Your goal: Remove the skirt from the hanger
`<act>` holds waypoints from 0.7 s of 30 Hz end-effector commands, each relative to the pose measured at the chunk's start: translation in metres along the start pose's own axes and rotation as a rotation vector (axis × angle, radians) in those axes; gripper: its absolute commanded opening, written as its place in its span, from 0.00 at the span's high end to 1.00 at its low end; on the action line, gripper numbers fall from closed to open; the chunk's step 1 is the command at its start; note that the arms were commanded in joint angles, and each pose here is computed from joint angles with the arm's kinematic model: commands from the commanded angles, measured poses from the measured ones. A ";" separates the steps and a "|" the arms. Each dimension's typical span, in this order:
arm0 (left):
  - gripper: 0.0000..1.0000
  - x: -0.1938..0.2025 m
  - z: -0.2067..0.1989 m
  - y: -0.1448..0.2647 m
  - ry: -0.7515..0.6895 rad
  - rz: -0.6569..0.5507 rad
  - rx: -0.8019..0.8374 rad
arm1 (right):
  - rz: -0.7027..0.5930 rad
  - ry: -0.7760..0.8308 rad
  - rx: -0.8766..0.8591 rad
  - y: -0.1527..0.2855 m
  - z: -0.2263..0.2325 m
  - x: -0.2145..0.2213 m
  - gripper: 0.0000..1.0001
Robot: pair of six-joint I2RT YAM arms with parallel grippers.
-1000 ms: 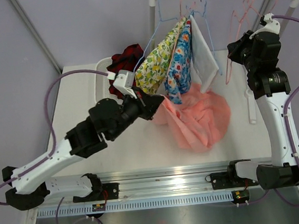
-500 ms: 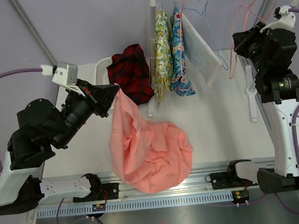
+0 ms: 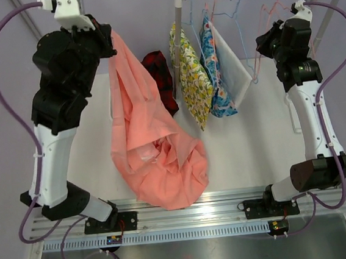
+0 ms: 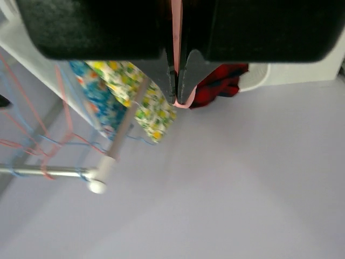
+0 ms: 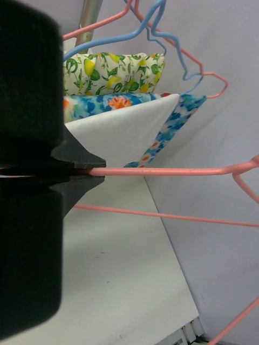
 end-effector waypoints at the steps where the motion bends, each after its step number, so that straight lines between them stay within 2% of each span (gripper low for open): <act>1: 1.00 -0.047 0.032 -0.024 -0.013 -0.245 -0.045 | -0.065 -0.011 -0.046 0.010 0.011 -0.014 1.00; 3: 1.00 -0.040 0.040 -0.059 -0.026 -0.265 -0.077 | -0.050 -0.019 -0.042 0.012 0.008 -0.009 1.00; 4: 1.00 -0.033 0.058 -0.076 -0.035 -0.254 -0.123 | -0.038 -0.023 -0.045 0.013 0.007 -0.005 1.00; 5: 1.00 -0.048 0.068 -0.079 -0.025 -0.300 -0.139 | -0.036 -0.035 -0.051 0.017 0.008 -0.005 1.00; 6: 1.00 -0.015 0.065 -0.119 0.001 -0.242 -0.091 | -0.019 -0.039 -0.044 0.017 0.004 0.001 1.00; 8: 1.00 0.007 0.084 -0.147 0.027 -0.222 -0.086 | -0.016 -0.056 -0.058 0.024 0.005 0.003 1.00; 9: 1.00 0.044 0.081 -0.178 0.063 -0.169 -0.043 | 0.002 -0.056 -0.062 0.024 0.003 0.009 1.00; 12: 1.00 0.113 0.078 -0.217 0.111 -0.047 0.035 | 0.010 -0.055 -0.057 0.028 -0.001 0.014 1.00; 13: 1.00 0.154 0.072 -0.236 0.123 0.029 0.060 | 0.010 -0.053 -0.048 0.027 -0.004 0.015 1.00; 15: 1.00 0.202 0.058 -0.247 0.156 0.127 0.125 | 0.015 -0.050 -0.037 0.026 -0.008 0.019 1.00; 16: 0.97 0.243 0.049 -0.254 0.164 0.213 0.137 | 0.017 -0.049 -0.033 0.026 -0.009 0.020 1.00; 17: 0.93 0.261 0.045 -0.254 0.164 0.251 0.134 | 0.024 -0.047 -0.022 0.024 -0.012 0.023 1.00; 18: 0.86 0.274 0.042 -0.255 0.163 0.274 0.132 | 0.027 -0.048 -0.018 0.023 -0.012 0.023 1.00; 19: 0.51 0.298 0.035 -0.252 0.168 0.325 0.144 | 0.040 -0.047 -0.010 0.023 -0.013 0.025 0.85; 20: 0.29 0.301 0.032 -0.251 0.166 0.330 0.148 | 0.046 -0.049 -0.007 0.022 -0.014 0.027 0.62; 21: 0.17 0.305 0.033 -0.248 0.155 0.346 0.130 | 0.051 -0.050 -0.006 0.022 -0.014 0.028 0.39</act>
Point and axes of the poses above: each gripper's point midway between its finger pads, its own y axis back along the fingers, its own z axis along the line the jaws close on, x = y × z, the point moved 3 cm from there along y, back along the fingers, and after that the axes turned 12 degrees about -y, right-handed, at the moved point
